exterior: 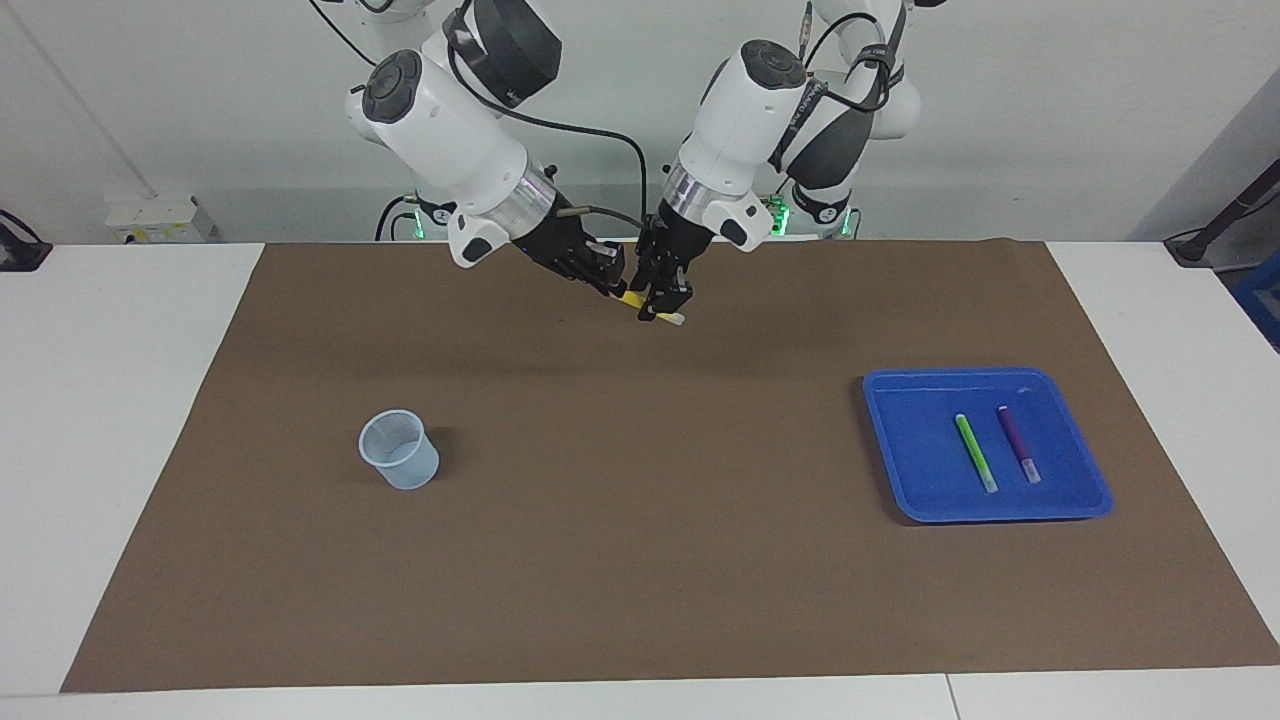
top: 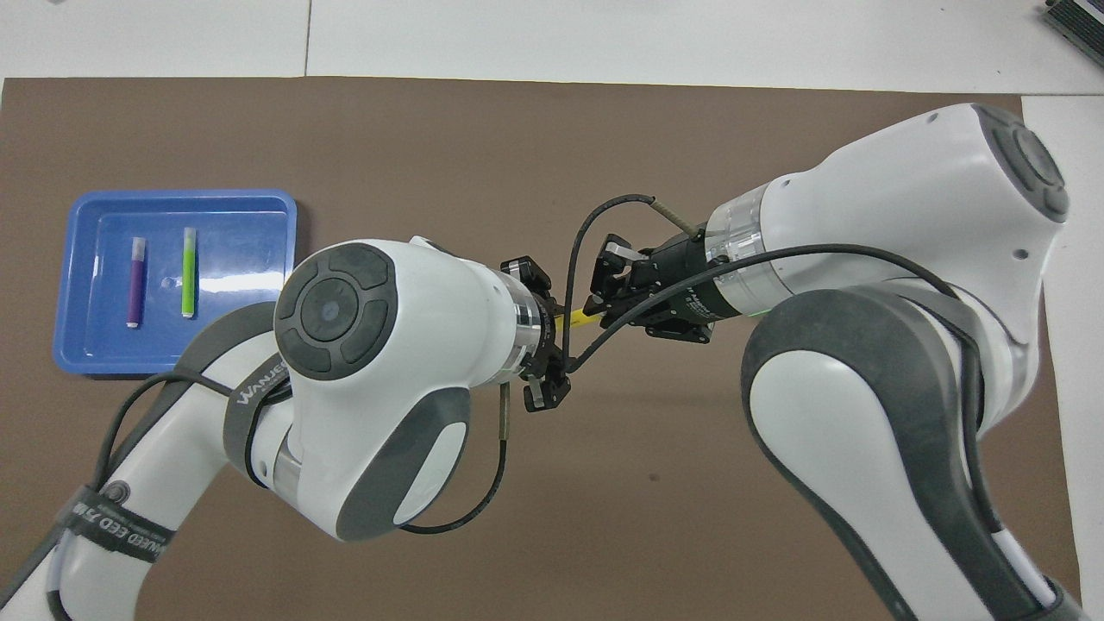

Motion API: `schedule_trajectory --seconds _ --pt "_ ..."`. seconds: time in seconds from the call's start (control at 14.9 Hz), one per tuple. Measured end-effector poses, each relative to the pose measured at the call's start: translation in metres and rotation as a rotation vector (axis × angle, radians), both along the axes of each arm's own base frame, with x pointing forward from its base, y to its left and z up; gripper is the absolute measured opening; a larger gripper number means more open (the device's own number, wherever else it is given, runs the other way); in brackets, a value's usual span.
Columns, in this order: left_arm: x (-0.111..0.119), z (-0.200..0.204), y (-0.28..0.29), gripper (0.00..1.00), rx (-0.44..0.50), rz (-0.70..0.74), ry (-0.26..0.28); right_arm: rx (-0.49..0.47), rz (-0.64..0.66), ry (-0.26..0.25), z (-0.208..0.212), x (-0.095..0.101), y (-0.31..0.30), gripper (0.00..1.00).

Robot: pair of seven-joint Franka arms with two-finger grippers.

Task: Right arm passes pens to left for tray arrangement
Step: 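Grasp the yellow pen with the left gripper from the right gripper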

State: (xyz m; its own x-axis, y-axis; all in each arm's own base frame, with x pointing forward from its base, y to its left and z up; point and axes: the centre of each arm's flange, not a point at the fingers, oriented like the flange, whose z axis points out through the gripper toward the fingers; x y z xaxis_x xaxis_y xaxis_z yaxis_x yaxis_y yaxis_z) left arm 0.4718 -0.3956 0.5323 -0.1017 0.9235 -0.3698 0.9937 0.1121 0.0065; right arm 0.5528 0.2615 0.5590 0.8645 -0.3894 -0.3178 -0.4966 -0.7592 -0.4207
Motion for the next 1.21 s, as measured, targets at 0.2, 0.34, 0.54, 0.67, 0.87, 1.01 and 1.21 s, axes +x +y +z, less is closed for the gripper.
schedule_trajectory --seconds 0.2,0.34,0.54,0.67,0.87,1.01,1.21 --pt "-0.0003 0.0 -0.0004 0.36 0.0 -0.003 -0.002 0.0 0.0 0.0 -0.0001 -0.0001 0.0 0.19" --pt "0.0 0.0 -0.0001 0.33 0.0 -0.005 -0.003 0.0 0.0 0.001 -0.0002 -0.0002 0.0 0.19" --pt "0.0008 0.0 0.0008 0.27 0.001 -0.013 -0.008 0.0 0.0 0.001 -0.0005 -0.0003 0.0 0.19" --pt "0.0013 0.0 0.0014 0.25 0.002 -0.021 -0.012 0.0 0.001 0.002 -0.0004 -0.0005 0.0001 0.19" --pt "0.0014 0.0002 0.0015 0.28 0.003 -0.04 -0.02 0.0 0.001 0.001 -0.0003 -0.0006 0.0002 0.19" --pt "0.0014 0.0009 0.0015 0.46 0.003 -0.047 -0.023 0.0 0.001 0.001 -0.0003 -0.0006 0.0002 0.19" --pt "0.0006 0.0044 0.0023 0.58 0.001 -0.048 -0.03 0.0 0.001 0.001 -0.0003 -0.0006 0.0002 0.19"
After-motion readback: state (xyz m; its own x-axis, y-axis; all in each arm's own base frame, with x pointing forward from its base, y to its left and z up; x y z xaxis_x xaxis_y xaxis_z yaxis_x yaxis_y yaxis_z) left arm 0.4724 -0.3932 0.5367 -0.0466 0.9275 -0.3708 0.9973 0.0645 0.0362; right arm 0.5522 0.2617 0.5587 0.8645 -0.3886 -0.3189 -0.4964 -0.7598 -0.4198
